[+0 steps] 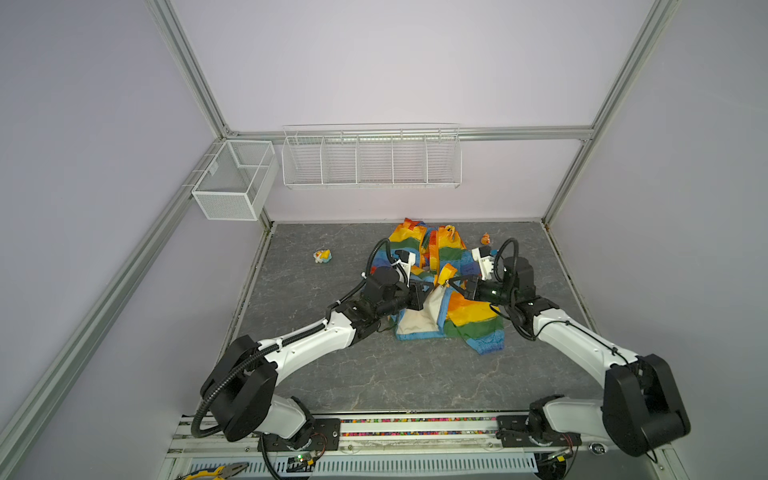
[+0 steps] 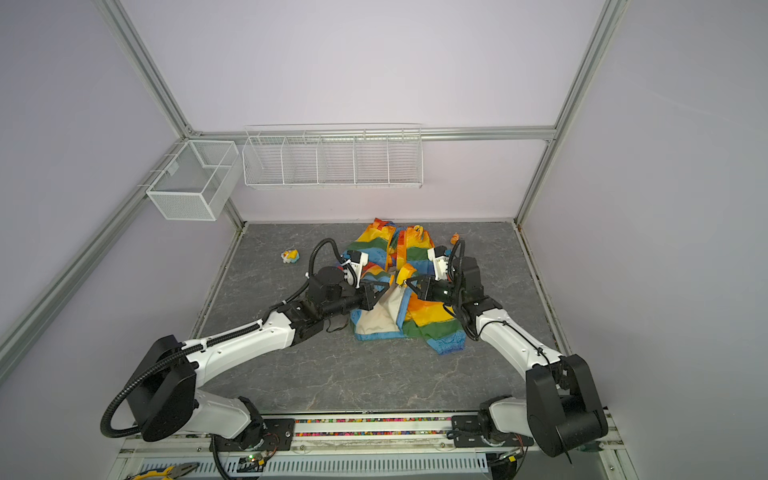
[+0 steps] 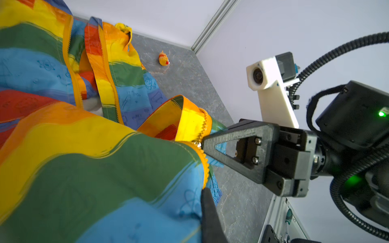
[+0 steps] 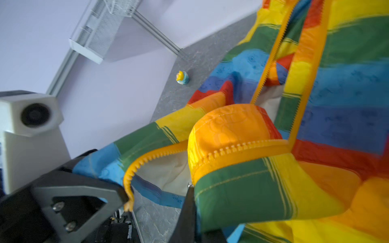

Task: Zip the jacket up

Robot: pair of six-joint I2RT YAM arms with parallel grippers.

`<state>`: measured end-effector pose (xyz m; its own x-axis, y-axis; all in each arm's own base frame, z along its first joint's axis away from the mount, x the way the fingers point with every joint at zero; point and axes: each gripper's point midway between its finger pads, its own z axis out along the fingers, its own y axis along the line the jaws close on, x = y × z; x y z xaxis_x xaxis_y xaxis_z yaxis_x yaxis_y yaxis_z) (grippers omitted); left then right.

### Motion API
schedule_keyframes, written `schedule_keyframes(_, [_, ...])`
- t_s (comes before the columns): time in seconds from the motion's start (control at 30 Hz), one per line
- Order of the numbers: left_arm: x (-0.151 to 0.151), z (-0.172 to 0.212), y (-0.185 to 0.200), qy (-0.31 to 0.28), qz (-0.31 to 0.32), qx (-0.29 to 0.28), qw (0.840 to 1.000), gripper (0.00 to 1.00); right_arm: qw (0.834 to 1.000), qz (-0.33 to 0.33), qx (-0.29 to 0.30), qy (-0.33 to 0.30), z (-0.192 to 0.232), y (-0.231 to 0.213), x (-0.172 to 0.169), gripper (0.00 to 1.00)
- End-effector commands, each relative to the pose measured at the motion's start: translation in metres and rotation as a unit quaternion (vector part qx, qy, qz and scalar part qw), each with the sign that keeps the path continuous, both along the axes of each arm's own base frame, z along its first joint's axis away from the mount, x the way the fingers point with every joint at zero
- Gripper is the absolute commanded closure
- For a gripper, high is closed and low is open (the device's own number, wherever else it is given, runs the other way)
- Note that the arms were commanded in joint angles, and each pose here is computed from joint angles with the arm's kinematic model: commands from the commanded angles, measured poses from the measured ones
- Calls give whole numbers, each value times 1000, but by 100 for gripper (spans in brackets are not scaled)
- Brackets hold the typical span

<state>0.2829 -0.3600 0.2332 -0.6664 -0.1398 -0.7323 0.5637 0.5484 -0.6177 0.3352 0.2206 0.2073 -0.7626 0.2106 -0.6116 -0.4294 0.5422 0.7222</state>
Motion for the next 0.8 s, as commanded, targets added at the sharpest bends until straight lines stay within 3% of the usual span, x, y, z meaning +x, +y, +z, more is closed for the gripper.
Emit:
schedule_keyframes(0.0, [0, 54, 6, -81, 5, -51, 995, 100, 997, 61, 35, -12, 16, 16, -11, 94])
schedule_keyframes(0.3, [9, 91, 9, -149, 5, -102, 983, 100, 992, 91, 69, -56, 47, 22, -18, 94])
schedule_keyframes(0.53, [14, 96, -1, -160, -5, -158, 974, 100, 987, 110, 92, -72, 65, 25, -24, 94])
schedule_keyframes(0.77, [13, 95, -5, -155, -14, -179, 972, 100, 980, 129, 115, -102, 87, 27, -31, 94])
